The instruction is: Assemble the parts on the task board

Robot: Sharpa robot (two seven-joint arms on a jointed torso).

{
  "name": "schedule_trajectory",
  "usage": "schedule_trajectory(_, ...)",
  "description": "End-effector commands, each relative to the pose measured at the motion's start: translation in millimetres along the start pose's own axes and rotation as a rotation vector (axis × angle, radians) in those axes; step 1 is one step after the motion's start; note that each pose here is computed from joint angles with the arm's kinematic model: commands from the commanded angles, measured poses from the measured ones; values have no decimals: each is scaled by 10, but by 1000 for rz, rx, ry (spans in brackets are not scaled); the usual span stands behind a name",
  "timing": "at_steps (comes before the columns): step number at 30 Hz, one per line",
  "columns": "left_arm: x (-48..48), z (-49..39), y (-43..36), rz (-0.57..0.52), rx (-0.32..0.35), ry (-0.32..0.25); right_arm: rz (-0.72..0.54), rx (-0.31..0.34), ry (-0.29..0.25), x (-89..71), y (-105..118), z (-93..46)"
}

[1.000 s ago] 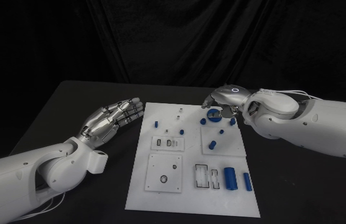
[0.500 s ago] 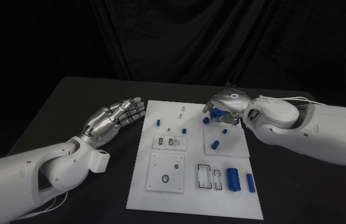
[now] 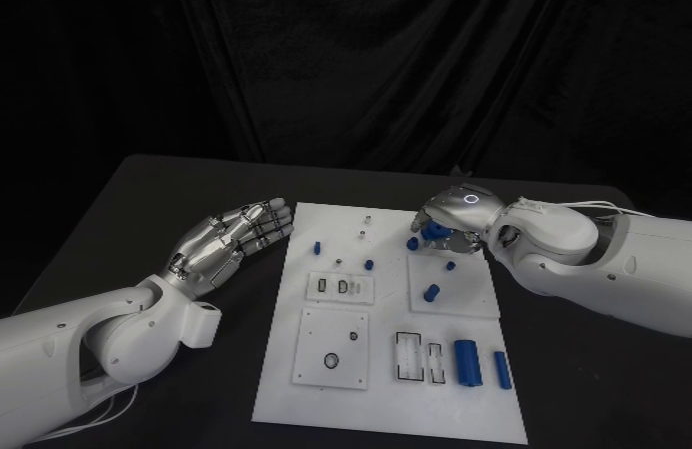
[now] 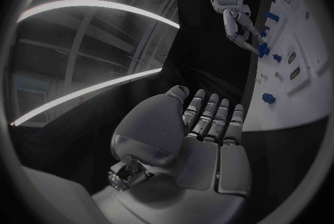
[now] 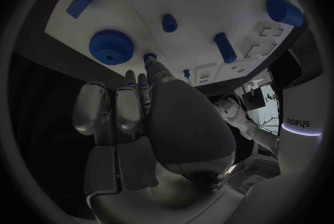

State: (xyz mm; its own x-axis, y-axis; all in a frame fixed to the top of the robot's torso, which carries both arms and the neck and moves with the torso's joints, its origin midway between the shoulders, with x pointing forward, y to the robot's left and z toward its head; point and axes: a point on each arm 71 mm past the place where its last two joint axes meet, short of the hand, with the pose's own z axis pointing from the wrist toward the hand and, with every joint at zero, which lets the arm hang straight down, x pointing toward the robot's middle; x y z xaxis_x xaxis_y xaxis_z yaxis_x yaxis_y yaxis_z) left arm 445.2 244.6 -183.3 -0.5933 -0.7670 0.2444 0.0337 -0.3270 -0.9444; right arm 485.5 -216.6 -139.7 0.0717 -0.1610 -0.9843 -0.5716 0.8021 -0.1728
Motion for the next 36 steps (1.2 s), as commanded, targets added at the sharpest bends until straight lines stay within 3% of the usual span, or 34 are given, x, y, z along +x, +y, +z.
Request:
schedule_trajectory(1, 16, -23, -221, -21, 313, 17, -9, 5, -12, 7, -11, 0)
schedule_trajectory(22, -6, -29, -211, -23, 304, 18, 52, -26, -37, 115, 31, 39)
schedule_trajectory(36, -14, -20, -190, -26, 294, 22, 78, -34, -2, 219, 65, 91)
